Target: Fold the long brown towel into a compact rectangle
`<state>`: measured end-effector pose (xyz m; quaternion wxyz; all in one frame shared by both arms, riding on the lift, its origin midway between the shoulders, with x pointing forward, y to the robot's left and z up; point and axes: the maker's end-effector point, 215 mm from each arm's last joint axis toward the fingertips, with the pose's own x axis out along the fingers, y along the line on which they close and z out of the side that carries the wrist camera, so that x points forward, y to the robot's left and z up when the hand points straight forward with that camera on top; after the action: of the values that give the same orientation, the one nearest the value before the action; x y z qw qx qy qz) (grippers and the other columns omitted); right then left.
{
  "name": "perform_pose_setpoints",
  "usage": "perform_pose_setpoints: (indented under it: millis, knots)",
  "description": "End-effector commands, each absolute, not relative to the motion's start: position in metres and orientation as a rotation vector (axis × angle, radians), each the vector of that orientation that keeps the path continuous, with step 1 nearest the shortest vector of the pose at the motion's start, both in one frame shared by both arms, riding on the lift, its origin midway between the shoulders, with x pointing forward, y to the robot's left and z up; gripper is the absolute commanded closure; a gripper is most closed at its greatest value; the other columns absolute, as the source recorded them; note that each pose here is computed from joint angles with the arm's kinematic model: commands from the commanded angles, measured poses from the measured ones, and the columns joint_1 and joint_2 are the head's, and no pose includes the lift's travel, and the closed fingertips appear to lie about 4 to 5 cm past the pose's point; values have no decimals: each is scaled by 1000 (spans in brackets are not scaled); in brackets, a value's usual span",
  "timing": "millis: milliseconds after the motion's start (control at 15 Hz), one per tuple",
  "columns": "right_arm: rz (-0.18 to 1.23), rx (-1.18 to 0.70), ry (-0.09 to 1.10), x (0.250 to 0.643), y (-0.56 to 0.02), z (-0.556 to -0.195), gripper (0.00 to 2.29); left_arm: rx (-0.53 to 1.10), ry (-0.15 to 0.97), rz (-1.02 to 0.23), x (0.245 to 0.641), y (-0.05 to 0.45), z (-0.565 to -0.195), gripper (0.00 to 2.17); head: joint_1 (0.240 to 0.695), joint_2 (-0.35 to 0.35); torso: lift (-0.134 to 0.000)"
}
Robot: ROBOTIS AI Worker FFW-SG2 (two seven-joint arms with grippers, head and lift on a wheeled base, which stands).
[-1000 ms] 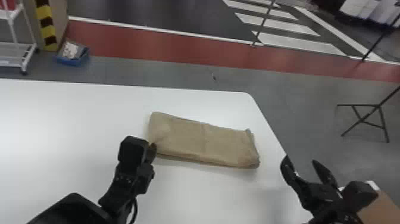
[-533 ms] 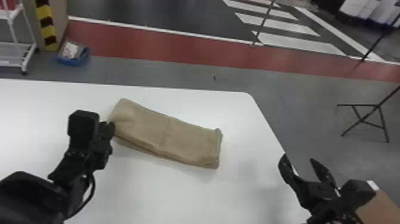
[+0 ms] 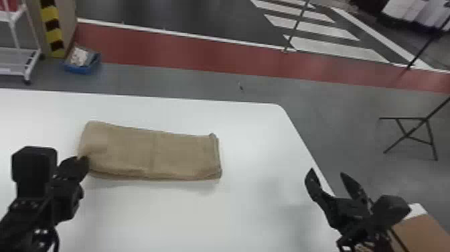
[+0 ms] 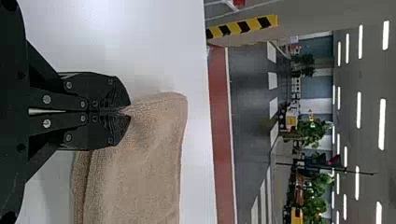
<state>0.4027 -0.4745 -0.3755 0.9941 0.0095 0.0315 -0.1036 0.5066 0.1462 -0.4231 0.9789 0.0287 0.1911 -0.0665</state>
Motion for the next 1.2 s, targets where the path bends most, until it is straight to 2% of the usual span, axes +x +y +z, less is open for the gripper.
perform_pose_setpoints:
  millis: [0, 133, 333, 400, 467, 533, 667, 800, 1000, 1133]
  knots:
    - [-202, 20, 66, 404, -471, -377, 90, 101, 447, -152, 477, 139, -440, 1467, 695, -350, -124]
    - [-204, 21, 70, 404, -472, -379, 90, 113, 486, -163, 463, 135, -445, 1467, 695, -350, -124]
    - [-202, 24, 74, 404, -470, -381, 90, 113, 473, -159, 463, 136, -441, 1450, 695, -350, -124]
    - [-199, 25, 75, 404, -469, -382, 90, 113, 454, -153, 467, 137, -435, 1082, 695, -350, -124]
    - [-195, 25, 74, 406, -466, -382, 90, 110, 423, -148, 471, 139, -426, 346, 695, -350, -124]
    - [-187, 26, 74, 408, -462, -382, 90, 103, 372, -135, 477, 142, -411, -1, 695, -350, -124]
    - [-159, 18, 91, 417, -452, -381, 56, 91, 201, -99, 491, 151, -364, 9, 695, -350, -124]
    - [-114, 33, 134, 433, -433, -384, 56, 89, 127, -60, 495, 162, -334, 16, 695, -350, -124]
    - [-48, 83, 195, 468, -393, -387, 87, 96, 104, -97, 495, 140, -332, 33, 695, -309, -124]
    - [0, 105, 242, 503, -361, -390, 90, 121, 81, -149, 505, 113, -344, 205, 695, -293, -124]
